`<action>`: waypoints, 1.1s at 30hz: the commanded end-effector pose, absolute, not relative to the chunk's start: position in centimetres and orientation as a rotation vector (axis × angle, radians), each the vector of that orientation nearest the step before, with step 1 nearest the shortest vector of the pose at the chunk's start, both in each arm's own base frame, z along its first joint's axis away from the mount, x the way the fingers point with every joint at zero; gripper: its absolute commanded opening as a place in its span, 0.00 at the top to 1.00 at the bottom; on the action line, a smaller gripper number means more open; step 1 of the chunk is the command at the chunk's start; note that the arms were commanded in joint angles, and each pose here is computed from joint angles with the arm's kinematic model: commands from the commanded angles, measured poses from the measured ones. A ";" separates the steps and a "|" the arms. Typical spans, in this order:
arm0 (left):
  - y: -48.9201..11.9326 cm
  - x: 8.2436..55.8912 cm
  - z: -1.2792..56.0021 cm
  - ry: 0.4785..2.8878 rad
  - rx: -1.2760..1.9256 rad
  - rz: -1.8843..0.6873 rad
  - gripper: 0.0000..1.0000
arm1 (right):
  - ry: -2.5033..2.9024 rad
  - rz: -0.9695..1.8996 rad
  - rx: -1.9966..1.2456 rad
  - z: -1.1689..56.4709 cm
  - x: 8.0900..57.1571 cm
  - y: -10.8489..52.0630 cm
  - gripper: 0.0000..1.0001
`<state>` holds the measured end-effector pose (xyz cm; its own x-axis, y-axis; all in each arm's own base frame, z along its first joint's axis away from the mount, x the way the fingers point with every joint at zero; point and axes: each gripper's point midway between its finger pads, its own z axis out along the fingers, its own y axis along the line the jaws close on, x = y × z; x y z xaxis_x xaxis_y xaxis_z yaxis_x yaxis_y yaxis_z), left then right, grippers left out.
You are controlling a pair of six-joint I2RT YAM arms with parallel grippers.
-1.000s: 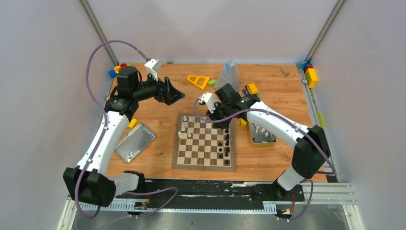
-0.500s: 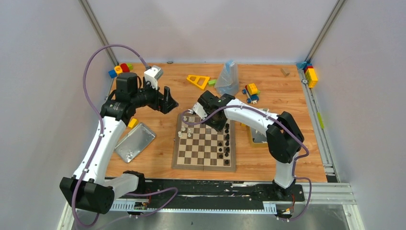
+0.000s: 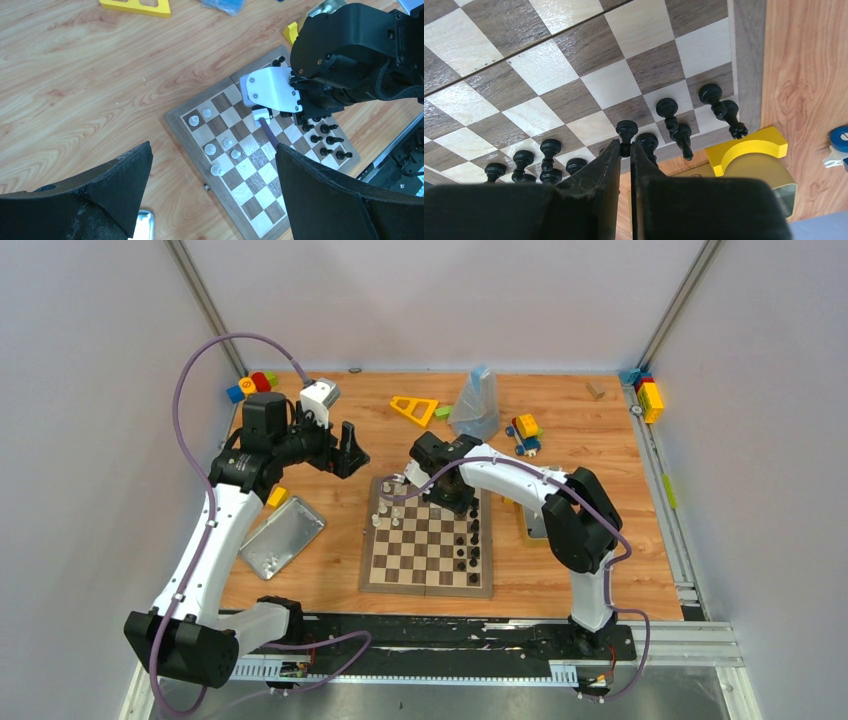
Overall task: Set up the chess pieces on the board
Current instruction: Place the chess piece on the chessboard.
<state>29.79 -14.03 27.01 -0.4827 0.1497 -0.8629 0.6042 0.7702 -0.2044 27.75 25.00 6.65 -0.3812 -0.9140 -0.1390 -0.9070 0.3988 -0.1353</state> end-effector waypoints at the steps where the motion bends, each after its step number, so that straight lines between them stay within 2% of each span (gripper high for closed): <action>1: -13.8 29.8 29.5 1.960 0.585 -0.586 0.00 | 2.438 -0.084 -1.635 7.4 28.4 25.3 1.00; 19: -13.8 29.9 29.3 1.962 0.587 -0.584 0.00 | 2.448 -0.116 -1.664 6.4 28.7 25.2 0.98; 33: -13.8 29.9 29.3 1.962 0.590 -0.583 0.00 | 2.458 -0.112 -1.668 6.1 28.7 25.3 0.83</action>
<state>29.84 -13.95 26.99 -0.4783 0.1557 -0.8643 0.6052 0.7716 -0.1959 27.97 24.67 5.76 -0.3692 -0.9252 -0.0879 -0.9152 0.3784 -0.1384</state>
